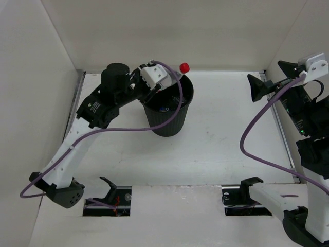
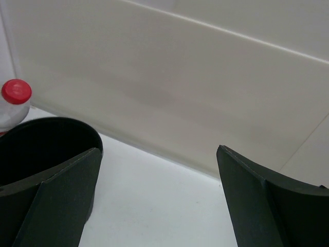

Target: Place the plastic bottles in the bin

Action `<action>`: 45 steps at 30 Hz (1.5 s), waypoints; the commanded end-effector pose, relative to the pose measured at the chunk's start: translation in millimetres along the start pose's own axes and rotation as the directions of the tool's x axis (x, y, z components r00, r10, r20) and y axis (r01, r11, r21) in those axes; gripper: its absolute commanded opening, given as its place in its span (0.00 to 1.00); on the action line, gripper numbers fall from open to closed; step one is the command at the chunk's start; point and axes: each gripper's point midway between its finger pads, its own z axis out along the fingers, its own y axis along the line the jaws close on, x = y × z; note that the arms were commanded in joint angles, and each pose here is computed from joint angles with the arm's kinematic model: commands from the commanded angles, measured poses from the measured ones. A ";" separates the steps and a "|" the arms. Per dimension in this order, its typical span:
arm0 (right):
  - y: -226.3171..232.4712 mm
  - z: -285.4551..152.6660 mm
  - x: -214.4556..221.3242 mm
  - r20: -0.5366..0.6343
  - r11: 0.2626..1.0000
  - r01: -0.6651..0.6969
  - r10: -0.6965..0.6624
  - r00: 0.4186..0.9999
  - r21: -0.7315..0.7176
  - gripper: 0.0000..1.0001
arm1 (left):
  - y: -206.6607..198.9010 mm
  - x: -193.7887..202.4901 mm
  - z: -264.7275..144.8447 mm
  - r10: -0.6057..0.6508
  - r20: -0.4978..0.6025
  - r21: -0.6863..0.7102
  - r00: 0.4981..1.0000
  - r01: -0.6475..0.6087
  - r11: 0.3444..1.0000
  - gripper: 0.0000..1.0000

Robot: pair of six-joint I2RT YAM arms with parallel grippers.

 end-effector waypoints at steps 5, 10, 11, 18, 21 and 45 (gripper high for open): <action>-9.4 -15.5 9.5 0.001 0.998 -0.025 0.025 1.000 0.059 1.00 | -9.1 -28.1 41.3 -0.055 0.125 0.066 0.991 0.047 0.997 0.09; -8.4 -19.2 44.2 -0.110 0.997 -0.030 0.038 0.993 0.068 1.00 | -9.9 -8.8 64.4 -0.068 0.097 0.063 0.993 0.062 0.996 0.60; -8.2 -18.4 57.5 -0.156 0.997 -0.032 0.043 0.987 0.071 1.00 | -7.4 -3.8 66.8 -0.065 0.096 0.050 0.993 0.061 0.997 0.76; -7.2 -38.5 153.4 -0.538 0.996 0.015 0.035 0.842 0.089 1.00 | 77.2 14.6 42.5 -0.059 0.109 -0.254 0.992 0.085 0.964 1.00; -1.5 -53.5 149.8 -0.533 0.997 0.000 0.042 0.845 0.078 1.00 | 139.3 9.1 -8.0 -0.040 0.138 -0.469 0.990 0.101 0.878 1.00; -59.7 -70.4 146.1 -0.330 0.866 -0.197 0.373 0.867 0.460 1.00 | 130.0 153.3 -303.0 -0.308 0.169 -0.958 0.936 0.229 0.172 1.00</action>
